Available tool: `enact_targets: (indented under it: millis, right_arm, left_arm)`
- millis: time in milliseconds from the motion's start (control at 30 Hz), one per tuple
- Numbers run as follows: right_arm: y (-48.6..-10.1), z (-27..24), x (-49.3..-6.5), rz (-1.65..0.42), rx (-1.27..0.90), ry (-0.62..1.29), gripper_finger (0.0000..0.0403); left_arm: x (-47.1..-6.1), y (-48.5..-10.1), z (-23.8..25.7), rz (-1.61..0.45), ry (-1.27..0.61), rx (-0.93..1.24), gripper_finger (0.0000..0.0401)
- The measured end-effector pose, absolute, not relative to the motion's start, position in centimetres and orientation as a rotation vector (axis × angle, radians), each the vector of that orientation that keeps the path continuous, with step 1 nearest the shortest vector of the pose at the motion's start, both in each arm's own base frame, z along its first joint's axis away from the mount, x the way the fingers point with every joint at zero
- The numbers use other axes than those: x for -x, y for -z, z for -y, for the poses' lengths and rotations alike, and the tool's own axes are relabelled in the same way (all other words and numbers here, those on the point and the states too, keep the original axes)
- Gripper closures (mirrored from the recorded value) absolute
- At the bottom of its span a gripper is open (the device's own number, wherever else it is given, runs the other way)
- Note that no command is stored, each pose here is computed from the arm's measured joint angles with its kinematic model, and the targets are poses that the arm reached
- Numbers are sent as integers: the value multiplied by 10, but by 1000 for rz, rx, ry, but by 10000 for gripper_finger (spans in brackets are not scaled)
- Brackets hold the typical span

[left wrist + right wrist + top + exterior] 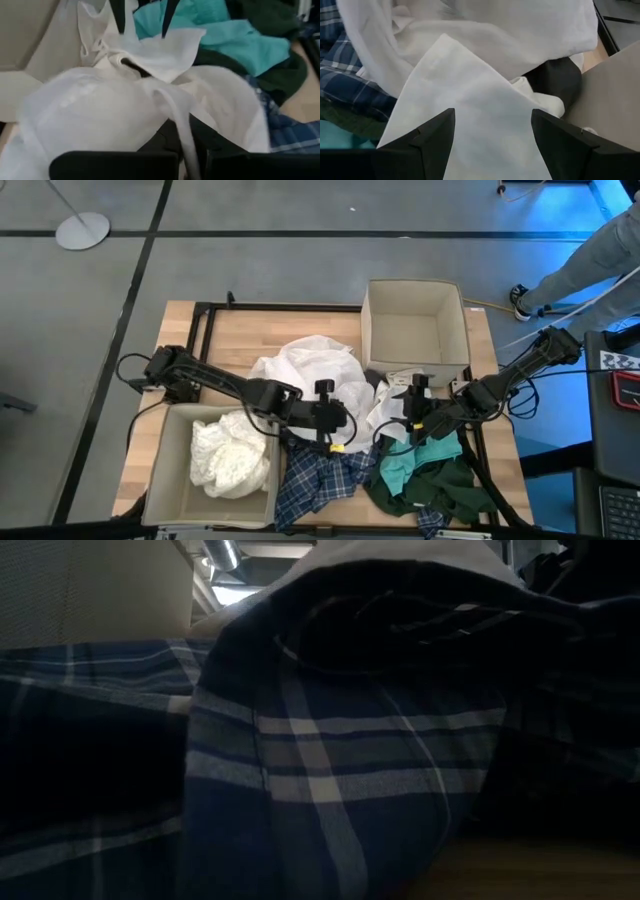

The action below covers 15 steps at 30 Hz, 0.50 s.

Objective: Sort clothes
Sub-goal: Put the white shirt into the bottom left brown laundry bin

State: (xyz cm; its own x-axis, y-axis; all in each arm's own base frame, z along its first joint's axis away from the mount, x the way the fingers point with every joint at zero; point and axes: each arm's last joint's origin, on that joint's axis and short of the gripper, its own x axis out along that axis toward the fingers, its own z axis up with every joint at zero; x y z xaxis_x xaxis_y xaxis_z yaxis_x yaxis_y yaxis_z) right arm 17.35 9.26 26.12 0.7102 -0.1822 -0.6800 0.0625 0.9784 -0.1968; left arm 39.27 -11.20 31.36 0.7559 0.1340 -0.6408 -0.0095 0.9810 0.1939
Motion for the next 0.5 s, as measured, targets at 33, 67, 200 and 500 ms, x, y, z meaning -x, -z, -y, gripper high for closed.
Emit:
enact_targets:
  millis: [33, 67, 200, 500]
  right_arm:
    - [-261, -93, -173, -769, 164, 138, 139]
    - [-261, -93, -173, -769, 165, 139, 139]
    - [-261, -93, -173, -768, 165, 139, 139]
    - [-261, -93, -174, -767, 164, 139, 139]
  left_arm:
    - [-390, -317, 114, -704, -73, -186, 398]
    - [-387, -322, 115, -693, -72, -187, 399]
    - [-377, -335, 118, -656, -56, -168, 398]
    - [-375, -316, 123, -736, -25, -175, 368]
